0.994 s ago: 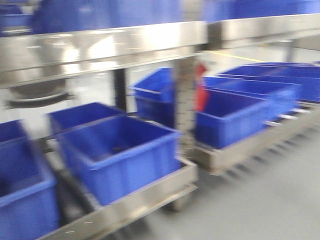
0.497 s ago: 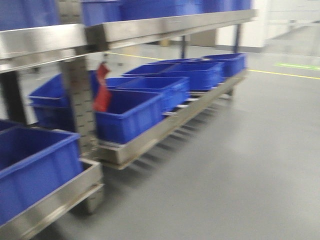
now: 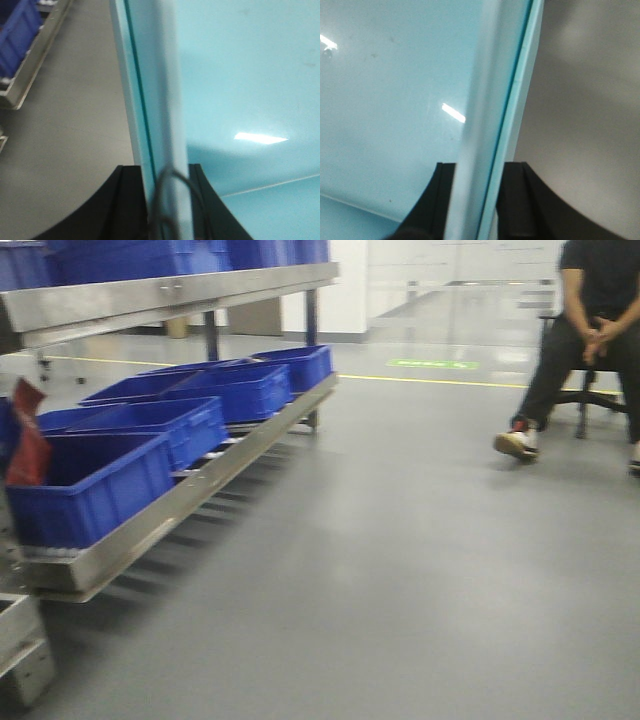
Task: Move two blue bins to right shelf middle
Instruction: 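Back away and drive off carrying the bins in both grippers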
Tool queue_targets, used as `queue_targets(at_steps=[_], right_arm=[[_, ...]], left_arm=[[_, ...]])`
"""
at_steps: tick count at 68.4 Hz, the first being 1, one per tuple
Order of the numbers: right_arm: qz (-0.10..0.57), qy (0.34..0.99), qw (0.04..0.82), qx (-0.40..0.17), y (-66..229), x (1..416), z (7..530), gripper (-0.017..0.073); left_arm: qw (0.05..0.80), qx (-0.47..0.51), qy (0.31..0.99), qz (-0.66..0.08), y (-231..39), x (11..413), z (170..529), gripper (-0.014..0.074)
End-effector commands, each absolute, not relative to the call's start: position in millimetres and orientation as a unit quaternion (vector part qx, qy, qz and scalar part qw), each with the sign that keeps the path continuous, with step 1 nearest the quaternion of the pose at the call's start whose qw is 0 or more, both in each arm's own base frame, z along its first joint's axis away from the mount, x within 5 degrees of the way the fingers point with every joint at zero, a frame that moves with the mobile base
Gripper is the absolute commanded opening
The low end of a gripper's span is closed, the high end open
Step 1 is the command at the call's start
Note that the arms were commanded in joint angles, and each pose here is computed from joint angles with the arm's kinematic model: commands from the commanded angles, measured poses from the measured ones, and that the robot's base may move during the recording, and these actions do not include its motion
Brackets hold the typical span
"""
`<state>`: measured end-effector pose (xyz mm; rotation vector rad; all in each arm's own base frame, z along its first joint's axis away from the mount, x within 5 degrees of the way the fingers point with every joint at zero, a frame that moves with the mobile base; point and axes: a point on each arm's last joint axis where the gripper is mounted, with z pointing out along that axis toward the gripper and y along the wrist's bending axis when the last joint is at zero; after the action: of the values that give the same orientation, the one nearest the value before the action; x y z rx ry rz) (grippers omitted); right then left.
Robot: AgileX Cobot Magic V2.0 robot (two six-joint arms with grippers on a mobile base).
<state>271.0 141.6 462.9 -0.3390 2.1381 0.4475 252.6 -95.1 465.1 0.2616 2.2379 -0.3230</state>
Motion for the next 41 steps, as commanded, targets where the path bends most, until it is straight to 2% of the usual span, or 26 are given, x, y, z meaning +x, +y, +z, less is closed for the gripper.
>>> queue_targets(at_steps=[1,41], right_arm=[[0.186,0.837,0.494,-0.142,139.1,267.6,478.5,-0.0151],[0.186,0.837,0.494,-0.142,139.1,267.6,478.5,-0.0151]], left_arm=[[0.468,0.111,0.863,-0.151,-96.5,247.1,482.3,-0.0111],[0.468,0.111,0.863,-0.151,-96.5,247.1,482.3,-0.0111]])
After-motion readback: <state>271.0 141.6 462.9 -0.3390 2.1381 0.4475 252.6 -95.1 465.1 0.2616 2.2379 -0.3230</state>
